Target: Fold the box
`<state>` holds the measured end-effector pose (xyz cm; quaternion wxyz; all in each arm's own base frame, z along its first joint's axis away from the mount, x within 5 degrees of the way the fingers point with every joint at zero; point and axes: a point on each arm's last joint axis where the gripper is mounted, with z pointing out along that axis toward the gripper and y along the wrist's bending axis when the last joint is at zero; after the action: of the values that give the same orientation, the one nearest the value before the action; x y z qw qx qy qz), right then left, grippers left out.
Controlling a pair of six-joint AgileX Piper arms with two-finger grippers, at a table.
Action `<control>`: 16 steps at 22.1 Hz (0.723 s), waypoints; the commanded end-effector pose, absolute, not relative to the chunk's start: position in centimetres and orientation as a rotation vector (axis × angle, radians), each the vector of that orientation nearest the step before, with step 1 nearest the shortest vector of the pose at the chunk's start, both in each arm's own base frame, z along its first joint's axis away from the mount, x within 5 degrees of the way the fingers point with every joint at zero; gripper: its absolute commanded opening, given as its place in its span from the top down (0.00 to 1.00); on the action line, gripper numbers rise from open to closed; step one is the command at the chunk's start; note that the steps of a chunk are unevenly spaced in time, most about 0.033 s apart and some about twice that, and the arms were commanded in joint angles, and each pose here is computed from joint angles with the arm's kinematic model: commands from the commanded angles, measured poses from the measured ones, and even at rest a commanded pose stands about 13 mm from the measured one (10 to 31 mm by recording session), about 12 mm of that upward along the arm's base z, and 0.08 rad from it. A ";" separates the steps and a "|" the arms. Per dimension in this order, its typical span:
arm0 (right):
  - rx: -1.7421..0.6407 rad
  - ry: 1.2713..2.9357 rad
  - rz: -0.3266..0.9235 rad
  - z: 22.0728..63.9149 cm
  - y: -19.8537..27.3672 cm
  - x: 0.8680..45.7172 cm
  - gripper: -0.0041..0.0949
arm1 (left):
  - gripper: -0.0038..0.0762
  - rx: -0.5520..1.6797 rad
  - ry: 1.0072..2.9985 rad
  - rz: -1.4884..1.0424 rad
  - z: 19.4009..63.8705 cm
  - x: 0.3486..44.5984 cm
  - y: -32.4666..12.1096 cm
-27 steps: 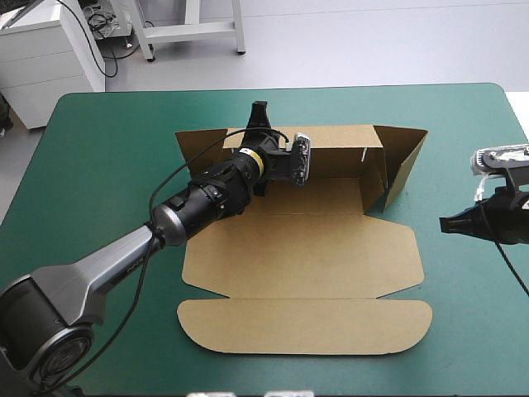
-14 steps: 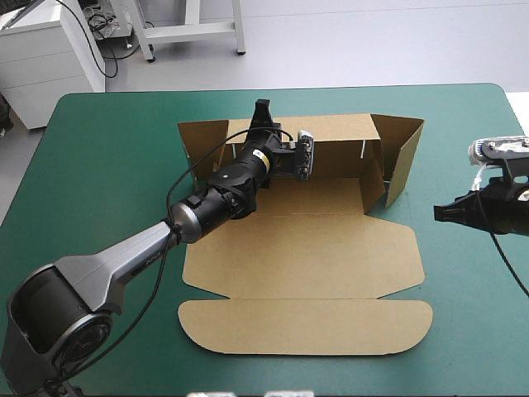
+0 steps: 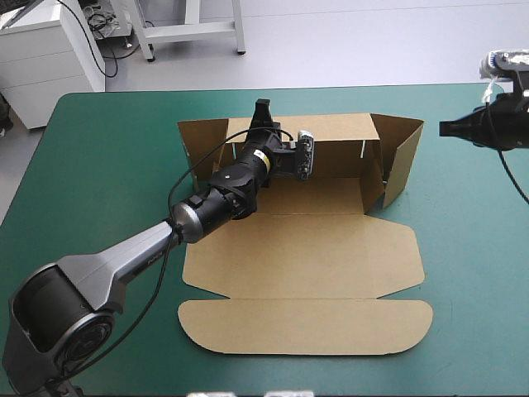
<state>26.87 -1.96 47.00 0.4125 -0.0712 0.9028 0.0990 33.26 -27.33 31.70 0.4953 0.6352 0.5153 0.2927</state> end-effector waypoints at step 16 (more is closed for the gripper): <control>-0.280 2.098 0.445 50.0 -0.6 27.8 0.39 | 0.96 1.478 1.215 0.705 34.4 32.7 -27.0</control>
<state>28.93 -0.93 47.92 0.4216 -0.0938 0.8833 0.1822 33.26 -27.32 31.69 0.4944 0.6359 0.5147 0.2938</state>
